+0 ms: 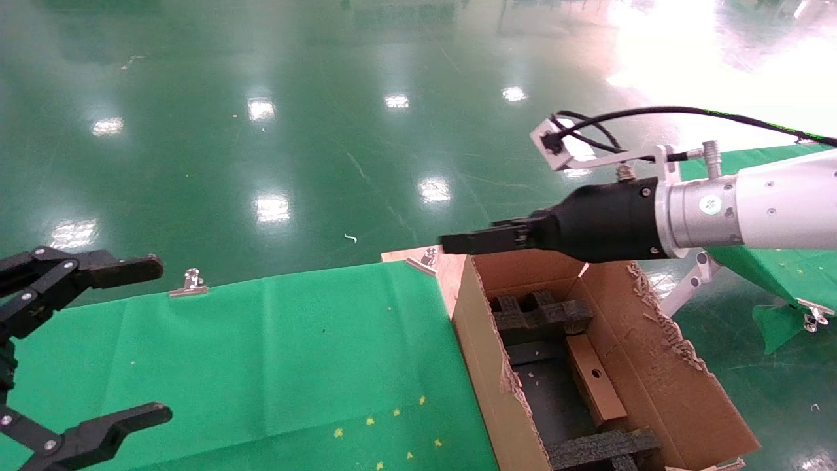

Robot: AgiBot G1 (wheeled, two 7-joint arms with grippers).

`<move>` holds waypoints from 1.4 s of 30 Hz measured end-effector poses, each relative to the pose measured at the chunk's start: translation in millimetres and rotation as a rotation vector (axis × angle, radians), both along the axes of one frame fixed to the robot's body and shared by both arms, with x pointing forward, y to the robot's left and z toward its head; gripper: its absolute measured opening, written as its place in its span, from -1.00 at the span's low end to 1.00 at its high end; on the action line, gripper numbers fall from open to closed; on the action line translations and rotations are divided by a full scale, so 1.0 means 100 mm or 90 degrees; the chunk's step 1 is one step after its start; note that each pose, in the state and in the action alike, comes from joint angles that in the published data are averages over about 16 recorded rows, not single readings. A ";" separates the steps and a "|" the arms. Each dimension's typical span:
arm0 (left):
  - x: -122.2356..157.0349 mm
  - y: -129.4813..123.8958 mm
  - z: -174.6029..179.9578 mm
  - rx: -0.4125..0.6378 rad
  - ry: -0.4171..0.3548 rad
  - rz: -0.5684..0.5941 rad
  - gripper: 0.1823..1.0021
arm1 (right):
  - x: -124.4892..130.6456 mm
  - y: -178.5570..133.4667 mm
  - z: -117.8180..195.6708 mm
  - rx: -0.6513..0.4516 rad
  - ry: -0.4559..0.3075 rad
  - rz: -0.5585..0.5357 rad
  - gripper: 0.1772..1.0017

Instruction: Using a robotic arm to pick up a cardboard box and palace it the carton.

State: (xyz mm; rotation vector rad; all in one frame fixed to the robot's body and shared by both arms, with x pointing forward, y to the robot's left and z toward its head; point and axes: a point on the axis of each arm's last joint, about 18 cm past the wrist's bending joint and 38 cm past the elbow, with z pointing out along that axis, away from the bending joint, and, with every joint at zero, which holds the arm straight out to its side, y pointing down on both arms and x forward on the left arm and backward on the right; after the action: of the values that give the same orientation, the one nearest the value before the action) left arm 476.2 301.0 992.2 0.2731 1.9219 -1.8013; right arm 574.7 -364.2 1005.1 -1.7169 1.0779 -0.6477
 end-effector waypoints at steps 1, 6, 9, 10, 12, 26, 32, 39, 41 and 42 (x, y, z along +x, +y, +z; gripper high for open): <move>0.00 0.00 0.00 0.000 0.000 0.000 1.00 | -0.01 0.03 0.00 -0.001 -0.001 0.011 1.00; 0.00 0.00 0.00 0.000 0.000 0.000 1.00 | -0.05 0.16 -0.03 -0.014 -0.009 0.070 1.00; 0.00 0.00 0.00 0.000 0.000 0.000 1.00 | -0.08 0.24 -0.04 -0.020 -0.016 0.108 1.00; 0.00 0.00 0.00 0.000 0.000 0.000 1.00 | -0.09 0.27 -0.05 -0.022 -0.019 0.121 1.00; 0.00 0.00 0.00 0.000 0.000 0.000 1.00 | -0.11 0.32 -0.05 -0.026 -0.026 0.146 1.00; 0.00 0.00 0.00 0.000 0.000 0.000 1.00 | -0.32 0.59 -0.09 -0.038 -0.101 0.321 1.00; 0.00 0.00 0.00 0.000 0.000 0.000 1.00 | -0.44 0.66 -0.10 -0.037 -0.150 0.391 1.00; 0.00 0.00 0.00 0.000 0.000 0.000 1.00 | -0.59 0.70 -0.11 -0.032 -0.220 0.465 1.00; 0.00 0.00 0.00 0.000 0.000 0.000 1.00 | -0.63 0.71 -0.11 -0.030 -0.243 0.485 1.00; 0.00 0.00 0.00 0.000 0.000 0.000 1.00 | -0.66 0.71 -0.11 -0.029 -0.254 0.494 1.00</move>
State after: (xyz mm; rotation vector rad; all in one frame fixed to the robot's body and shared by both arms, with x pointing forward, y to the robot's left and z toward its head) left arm 476.2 301.0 992.3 0.2731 1.9218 -1.8013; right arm 509.1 -293.5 994.3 -1.7661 0.0839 -0.4735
